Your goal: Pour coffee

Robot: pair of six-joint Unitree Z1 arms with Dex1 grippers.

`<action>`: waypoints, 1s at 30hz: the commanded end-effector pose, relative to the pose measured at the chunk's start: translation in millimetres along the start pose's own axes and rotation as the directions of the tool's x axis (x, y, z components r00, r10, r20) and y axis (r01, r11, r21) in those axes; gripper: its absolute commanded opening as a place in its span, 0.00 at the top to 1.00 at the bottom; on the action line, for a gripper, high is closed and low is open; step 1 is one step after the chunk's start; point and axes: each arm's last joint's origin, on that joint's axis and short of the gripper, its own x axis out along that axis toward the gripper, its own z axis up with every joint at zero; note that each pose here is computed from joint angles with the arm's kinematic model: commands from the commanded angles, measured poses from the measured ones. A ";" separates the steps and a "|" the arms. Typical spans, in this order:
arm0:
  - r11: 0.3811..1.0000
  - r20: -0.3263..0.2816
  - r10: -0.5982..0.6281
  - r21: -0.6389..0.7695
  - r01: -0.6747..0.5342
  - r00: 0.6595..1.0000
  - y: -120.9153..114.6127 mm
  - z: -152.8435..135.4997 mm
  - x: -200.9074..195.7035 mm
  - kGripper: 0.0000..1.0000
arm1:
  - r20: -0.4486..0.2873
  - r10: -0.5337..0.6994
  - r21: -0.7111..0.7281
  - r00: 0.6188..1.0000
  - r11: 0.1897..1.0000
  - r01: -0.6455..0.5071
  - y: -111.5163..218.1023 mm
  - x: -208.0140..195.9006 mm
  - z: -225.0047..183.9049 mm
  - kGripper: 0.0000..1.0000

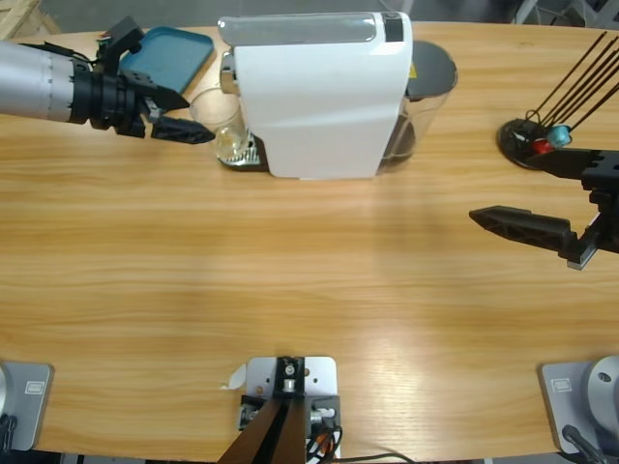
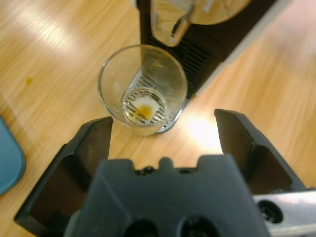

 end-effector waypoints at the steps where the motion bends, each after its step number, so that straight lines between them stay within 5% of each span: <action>1: 0.999 -0.003 0.010 -0.043 -0.010 1.000 -33.1 -25.1 -40.5 0.13 | -0.014 0.007 -0.005 1.000 1.000 -0.007 -2.0 2.2 -11.1 0.00; 12: 0.969 -0.076 0.016 -0.245 -0.034 0.997 -3.0 -44.5 -5.4 0.14 | -0.004 0.006 -0.003 1.000 1.000 -0.006 -2.8 -0.2 -13.4 0.01; 19: 0.924 -0.064 0.054 -0.374 -0.074 0.996 0.6 -66.7 -31.4 0.23 | -0.006 0.007 -0.005 1.000 1.000 -0.007 -2.5 1.2 -13.0 0.02; 27: 0.879 0.033 0.085 -0.472 -0.060 0.996 32.6 -60.5 -3.9 0.23 | -0.008 0.009 -0.005 1.000 1.000 -0.009 -2.4 1.4 -13.1 0.02; 30: 0.853 0.023 0.096 -0.517 -0.070 0.995 46.9 -60.7 13.1 0.23 | -0.008 0.008 -0.005 1.000 1.000 -0.009 -2.3 1.6 -12.9 0.02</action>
